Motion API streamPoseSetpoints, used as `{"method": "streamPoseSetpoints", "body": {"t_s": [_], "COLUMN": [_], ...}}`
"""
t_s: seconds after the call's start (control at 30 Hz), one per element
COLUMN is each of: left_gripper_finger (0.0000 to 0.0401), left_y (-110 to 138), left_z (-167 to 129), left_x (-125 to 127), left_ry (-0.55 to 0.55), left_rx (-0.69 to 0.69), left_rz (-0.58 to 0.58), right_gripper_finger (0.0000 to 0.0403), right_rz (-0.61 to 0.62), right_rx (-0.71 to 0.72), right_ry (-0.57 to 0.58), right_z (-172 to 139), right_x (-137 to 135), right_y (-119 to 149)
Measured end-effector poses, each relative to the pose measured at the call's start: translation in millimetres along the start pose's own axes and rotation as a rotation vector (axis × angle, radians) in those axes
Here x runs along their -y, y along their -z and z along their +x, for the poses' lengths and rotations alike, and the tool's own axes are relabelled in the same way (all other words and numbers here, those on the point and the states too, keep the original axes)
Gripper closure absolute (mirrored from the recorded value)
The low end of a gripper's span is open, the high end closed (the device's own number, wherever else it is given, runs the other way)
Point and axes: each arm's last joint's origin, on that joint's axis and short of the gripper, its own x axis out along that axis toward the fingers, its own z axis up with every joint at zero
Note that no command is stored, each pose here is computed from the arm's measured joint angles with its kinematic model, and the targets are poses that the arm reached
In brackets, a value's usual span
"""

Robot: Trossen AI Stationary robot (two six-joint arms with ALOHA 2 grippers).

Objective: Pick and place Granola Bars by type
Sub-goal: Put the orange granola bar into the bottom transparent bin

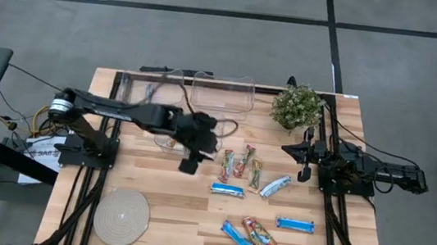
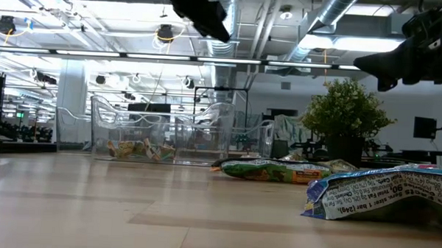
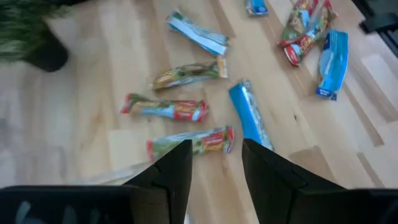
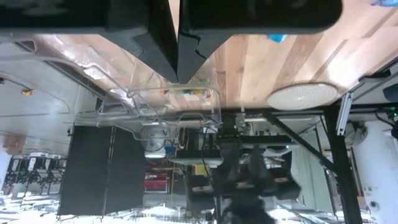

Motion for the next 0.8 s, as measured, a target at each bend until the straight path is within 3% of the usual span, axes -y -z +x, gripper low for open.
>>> {"method": "streamPoseSetpoints", "body": {"t_s": [0.4,0.8], "left_gripper_finger": [0.0266,0.0266], "left_y": [6,6], "left_z": [80,123], "left_x": [32,47], "left_ry": [0.058,0.071], "left_rx": [-0.081,-0.131], "left_rz": [0.040,-0.021], "right_gripper_finger": [0.0403,0.0403], "right_rz": [0.000,0.000], "right_rx": [0.002,0.006], "right_ry": [0.000,0.000], "right_z": [0,0], "right_x": [0,0], "right_y": [0,-1]}}
